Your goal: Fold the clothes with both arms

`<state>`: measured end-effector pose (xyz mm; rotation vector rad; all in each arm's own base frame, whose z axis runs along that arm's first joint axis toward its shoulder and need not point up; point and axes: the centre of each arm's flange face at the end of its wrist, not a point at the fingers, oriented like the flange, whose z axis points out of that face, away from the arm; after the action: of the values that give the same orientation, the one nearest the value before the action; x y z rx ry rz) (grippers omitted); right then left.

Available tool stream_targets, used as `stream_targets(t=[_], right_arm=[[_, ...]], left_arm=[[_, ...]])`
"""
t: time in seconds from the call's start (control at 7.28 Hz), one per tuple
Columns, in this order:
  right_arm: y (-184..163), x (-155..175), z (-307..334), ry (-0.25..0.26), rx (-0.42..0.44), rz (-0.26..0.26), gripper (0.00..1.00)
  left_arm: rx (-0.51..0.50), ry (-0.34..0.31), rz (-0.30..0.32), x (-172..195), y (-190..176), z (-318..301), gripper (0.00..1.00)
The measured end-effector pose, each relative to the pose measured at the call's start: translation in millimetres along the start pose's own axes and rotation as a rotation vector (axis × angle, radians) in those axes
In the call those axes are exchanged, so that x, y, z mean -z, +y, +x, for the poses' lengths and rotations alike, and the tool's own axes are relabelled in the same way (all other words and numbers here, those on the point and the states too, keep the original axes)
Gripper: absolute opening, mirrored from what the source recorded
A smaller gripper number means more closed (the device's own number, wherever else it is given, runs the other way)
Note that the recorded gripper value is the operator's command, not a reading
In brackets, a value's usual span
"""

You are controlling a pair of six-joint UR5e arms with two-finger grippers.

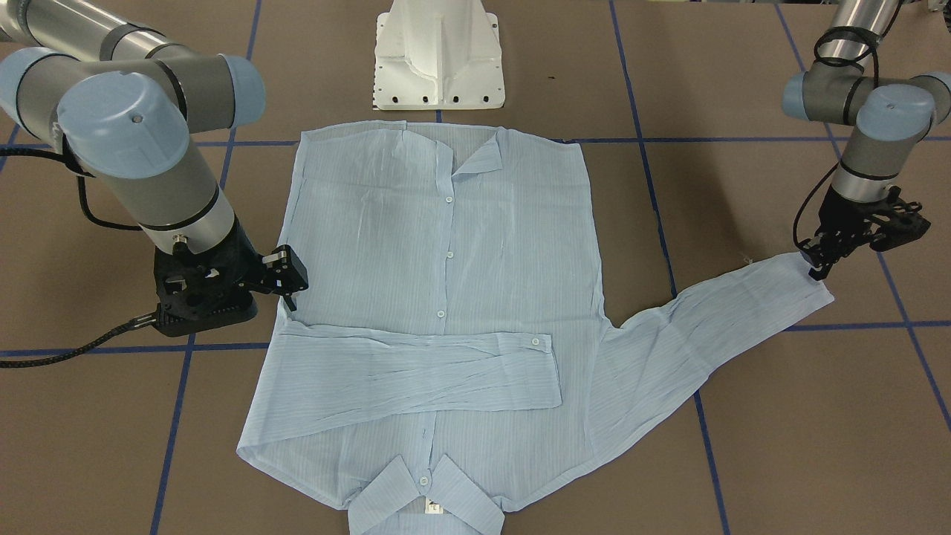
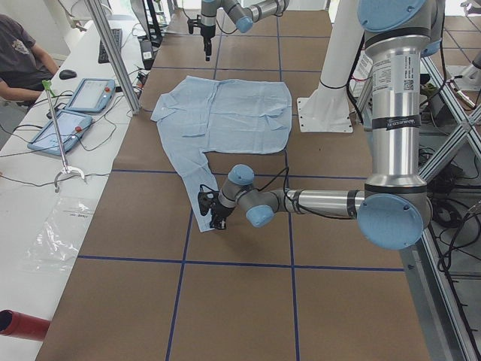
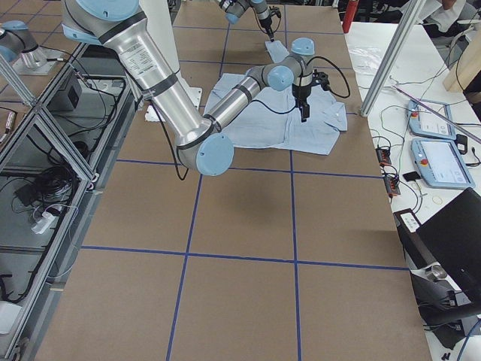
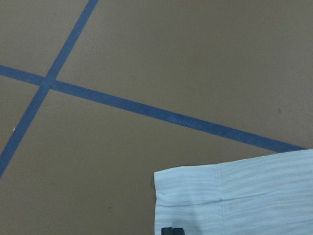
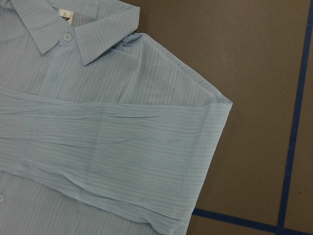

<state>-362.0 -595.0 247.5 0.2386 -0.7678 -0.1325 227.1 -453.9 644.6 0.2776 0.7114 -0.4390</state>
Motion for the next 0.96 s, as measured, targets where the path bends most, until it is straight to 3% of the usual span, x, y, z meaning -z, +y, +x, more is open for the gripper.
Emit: stream_targets(t=[0.96], right_arm=[[0.2,0.2,0.0,0.000,0.000,0.000,1.00]], left_arm=[[-0.003,-0.001,-0.003,-1.6,1.2,1.0,0.44]])
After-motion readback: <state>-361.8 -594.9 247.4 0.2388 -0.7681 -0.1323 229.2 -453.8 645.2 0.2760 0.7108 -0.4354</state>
